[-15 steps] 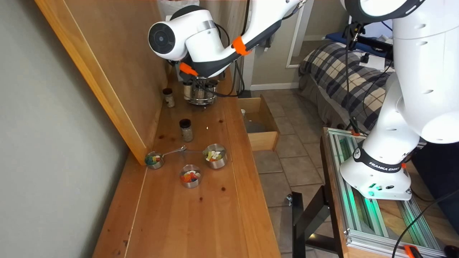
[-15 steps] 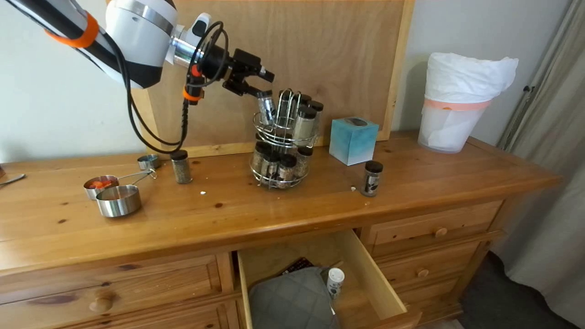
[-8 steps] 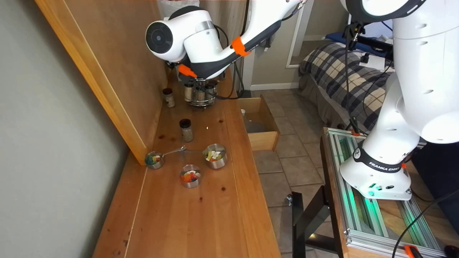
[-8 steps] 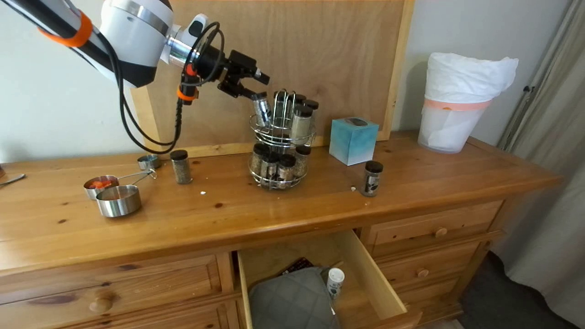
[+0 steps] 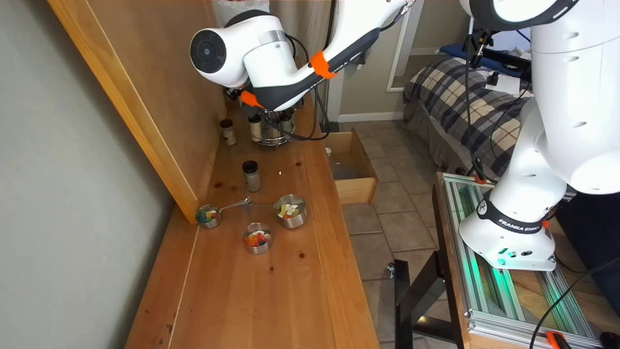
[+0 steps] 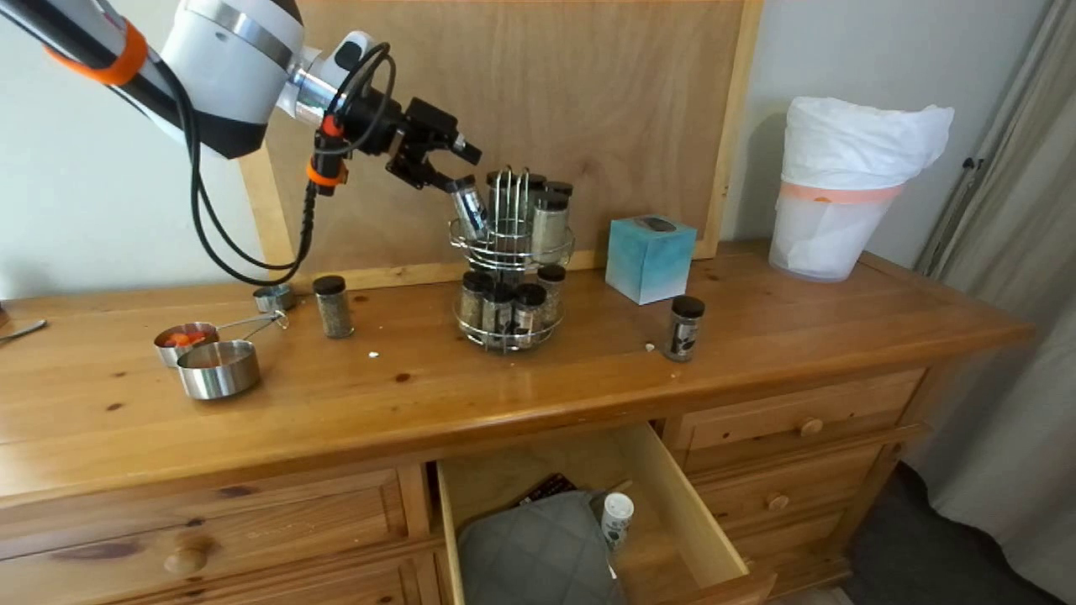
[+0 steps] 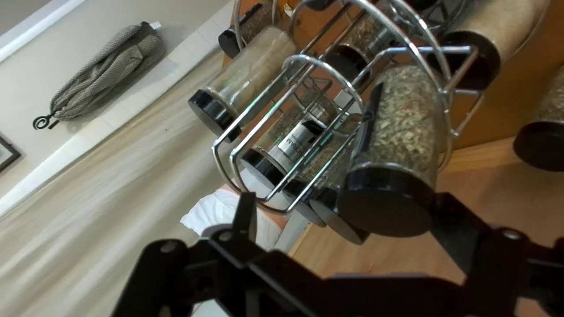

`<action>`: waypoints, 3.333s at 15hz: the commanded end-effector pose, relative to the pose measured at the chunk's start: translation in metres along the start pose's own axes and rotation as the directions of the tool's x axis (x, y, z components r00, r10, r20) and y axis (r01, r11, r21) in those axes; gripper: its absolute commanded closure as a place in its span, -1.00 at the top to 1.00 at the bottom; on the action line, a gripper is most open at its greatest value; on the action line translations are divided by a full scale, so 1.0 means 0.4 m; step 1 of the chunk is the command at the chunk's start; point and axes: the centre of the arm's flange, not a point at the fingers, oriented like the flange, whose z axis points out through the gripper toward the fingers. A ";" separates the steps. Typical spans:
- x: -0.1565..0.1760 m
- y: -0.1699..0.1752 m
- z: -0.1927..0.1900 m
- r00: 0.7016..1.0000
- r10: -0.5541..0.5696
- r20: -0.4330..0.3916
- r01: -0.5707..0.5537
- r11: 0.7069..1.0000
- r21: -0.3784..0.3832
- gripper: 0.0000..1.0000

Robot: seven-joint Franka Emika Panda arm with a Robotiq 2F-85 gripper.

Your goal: Straighten up the tilting container on the seasoning rack

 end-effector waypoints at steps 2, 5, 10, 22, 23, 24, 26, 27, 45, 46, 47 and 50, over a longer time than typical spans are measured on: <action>0.001 0.010 0.001 0.996 -0.039 0.082 0.038 0.999 0.018 1.00; -0.012 0.002 0.010 0.985 -0.059 0.161 0.049 0.997 0.065 1.00; -0.014 0.010 0.028 0.972 -0.044 0.233 0.018 0.994 0.111 1.00; 0.013 0.036 -0.011 0.967 -0.042 0.252 -0.002 0.985 0.170 1.00; 0.019 0.040 -0.011 0.965 -0.039 0.259 -0.007 0.985 0.175 1.00; 0.023 0.043 -0.010 0.964 -0.037 0.265 -0.011 0.984 0.178 1.00; 0.027 0.048 -0.005 0.958 -0.037 0.285 -0.019 0.982 0.189 1.00; 0.029 0.049 -0.002 0.954 -0.036 0.299 -0.024 0.980 0.196 1.00; 0.063 0.083 -0.033 0.945 0.010 0.327 -0.107 0.954 0.280 -0.50; 0.065 0.087 -0.036 0.944 0.011 0.329 -0.110 0.953 0.283 -0.50; 0.067 0.089 -0.038 0.944 0.014 0.330 -0.113 0.952 0.284 -0.50; 0.076 0.099 -0.031 0.935 0.033 0.354 -0.134 0.955 0.265 -0.50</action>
